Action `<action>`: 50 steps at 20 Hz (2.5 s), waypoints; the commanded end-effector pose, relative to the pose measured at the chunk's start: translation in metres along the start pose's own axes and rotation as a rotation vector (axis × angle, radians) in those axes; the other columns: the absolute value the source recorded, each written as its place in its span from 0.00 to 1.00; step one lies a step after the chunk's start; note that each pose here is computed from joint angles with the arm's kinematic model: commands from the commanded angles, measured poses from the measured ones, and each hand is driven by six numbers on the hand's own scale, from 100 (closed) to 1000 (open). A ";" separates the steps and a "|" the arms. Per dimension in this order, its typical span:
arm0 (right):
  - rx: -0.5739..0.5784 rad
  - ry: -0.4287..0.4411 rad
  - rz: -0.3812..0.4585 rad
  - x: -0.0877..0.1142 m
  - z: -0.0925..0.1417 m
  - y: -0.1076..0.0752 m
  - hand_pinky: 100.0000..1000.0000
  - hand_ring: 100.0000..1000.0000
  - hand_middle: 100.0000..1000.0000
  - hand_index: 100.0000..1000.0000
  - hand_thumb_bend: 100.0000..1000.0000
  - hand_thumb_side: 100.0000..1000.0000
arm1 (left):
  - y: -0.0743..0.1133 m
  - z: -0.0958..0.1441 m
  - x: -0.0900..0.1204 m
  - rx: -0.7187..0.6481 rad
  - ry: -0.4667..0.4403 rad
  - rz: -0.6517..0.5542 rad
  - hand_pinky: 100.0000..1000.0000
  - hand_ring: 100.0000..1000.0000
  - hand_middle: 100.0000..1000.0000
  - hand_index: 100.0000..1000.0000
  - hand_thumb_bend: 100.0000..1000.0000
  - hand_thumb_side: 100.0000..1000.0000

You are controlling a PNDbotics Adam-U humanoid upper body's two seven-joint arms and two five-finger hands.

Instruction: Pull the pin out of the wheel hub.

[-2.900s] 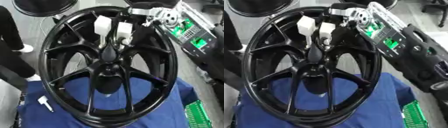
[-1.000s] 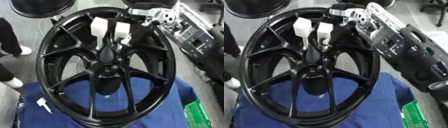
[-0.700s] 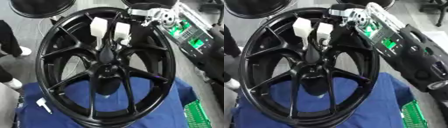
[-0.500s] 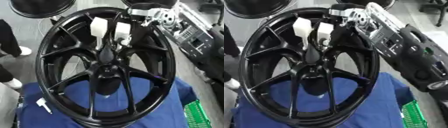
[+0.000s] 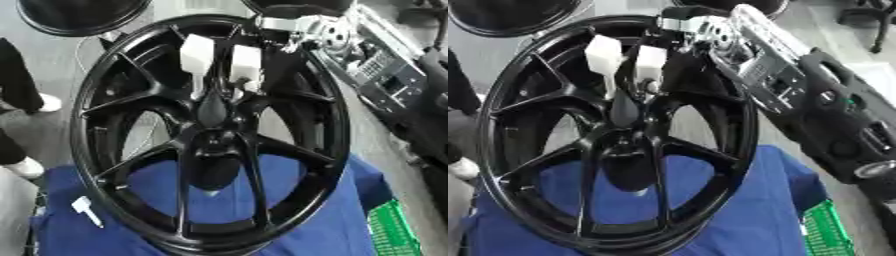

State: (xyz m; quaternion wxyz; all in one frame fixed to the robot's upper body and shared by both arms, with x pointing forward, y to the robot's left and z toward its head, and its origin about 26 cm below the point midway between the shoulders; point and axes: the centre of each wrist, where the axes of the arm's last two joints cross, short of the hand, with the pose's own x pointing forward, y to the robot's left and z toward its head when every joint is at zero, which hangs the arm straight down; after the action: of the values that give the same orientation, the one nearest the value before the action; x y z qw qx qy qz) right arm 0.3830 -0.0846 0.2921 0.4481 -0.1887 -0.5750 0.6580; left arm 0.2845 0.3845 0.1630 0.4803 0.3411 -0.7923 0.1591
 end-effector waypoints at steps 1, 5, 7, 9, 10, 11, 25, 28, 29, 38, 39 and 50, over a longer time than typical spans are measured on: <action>-0.027 0.002 0.004 0.002 0.008 -0.012 0.52 0.44 0.41 0.63 0.07 0.00 | 0.003 -0.004 0.008 -0.004 -0.035 -0.006 0.92 0.76 0.79 0.79 0.18 0.70; -0.030 0.000 -0.011 0.002 0.008 -0.012 0.49 0.41 0.39 0.60 0.02 0.00 | 0.003 -0.004 0.008 -0.003 -0.034 -0.007 0.92 0.76 0.79 0.79 0.18 0.70; -0.031 0.000 -0.020 0.003 0.008 -0.012 0.47 0.39 0.36 0.58 0.00 0.00 | 0.003 -0.004 0.008 -0.002 -0.035 -0.006 0.92 0.76 0.79 0.79 0.18 0.70; -0.036 0.003 -0.030 0.003 0.008 -0.012 0.43 0.36 0.34 0.55 0.00 0.00 | 0.003 -0.004 0.008 -0.002 -0.035 -0.006 0.92 0.76 0.79 0.79 0.18 0.70; -0.040 0.005 -0.035 0.003 0.008 -0.012 0.42 0.35 0.32 0.54 0.00 0.00 | 0.003 -0.004 0.008 -0.002 -0.035 -0.007 0.92 0.76 0.79 0.79 0.18 0.70; -0.042 0.006 -0.039 0.004 0.008 -0.013 0.41 0.35 0.32 0.54 0.00 0.00 | 0.003 -0.004 0.008 -0.002 -0.036 -0.007 0.92 0.76 0.79 0.79 0.18 0.70; -0.088 -0.012 -0.036 0.014 0.023 -0.034 0.37 0.32 0.29 0.52 0.00 0.00 | 0.004 -0.003 0.007 -0.006 -0.035 -0.012 0.93 0.76 0.79 0.79 0.18 0.70; -0.100 -0.027 -0.041 0.018 0.033 -0.047 0.36 0.31 0.29 0.52 0.00 0.00 | 0.004 -0.004 0.008 -0.007 -0.037 -0.013 0.93 0.76 0.79 0.79 0.18 0.70; -0.101 -0.032 -0.054 0.018 0.037 -0.051 0.36 0.31 0.29 0.52 0.00 0.00 | 0.004 -0.004 0.008 -0.008 -0.038 -0.013 0.93 0.76 0.79 0.79 0.18 0.70; -0.295 -0.008 -0.216 -0.020 0.096 -0.081 0.35 0.31 0.28 0.52 0.00 0.00 | 0.007 -0.005 0.008 0.004 -0.043 -0.027 0.93 0.76 0.79 0.79 0.19 0.69; -0.330 0.003 -0.234 -0.027 0.106 -0.083 0.35 0.31 0.28 0.52 0.00 0.00 | 0.007 -0.005 0.008 0.005 -0.045 -0.025 0.93 0.76 0.79 0.79 0.19 0.69; -0.728 0.267 -0.382 -0.117 0.202 -0.041 0.34 0.29 0.27 0.50 0.00 0.00 | 0.009 -0.003 0.008 0.029 -0.041 -0.021 0.93 0.76 0.80 0.79 0.19 0.69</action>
State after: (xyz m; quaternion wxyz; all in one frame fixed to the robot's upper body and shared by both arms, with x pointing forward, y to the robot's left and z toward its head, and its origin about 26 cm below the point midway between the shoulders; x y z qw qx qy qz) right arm 0.3192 -0.2922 0.3308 0.5689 -0.2739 -0.7122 0.3067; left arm 0.2803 0.3869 0.1609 0.4779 0.3508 -0.7888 0.1624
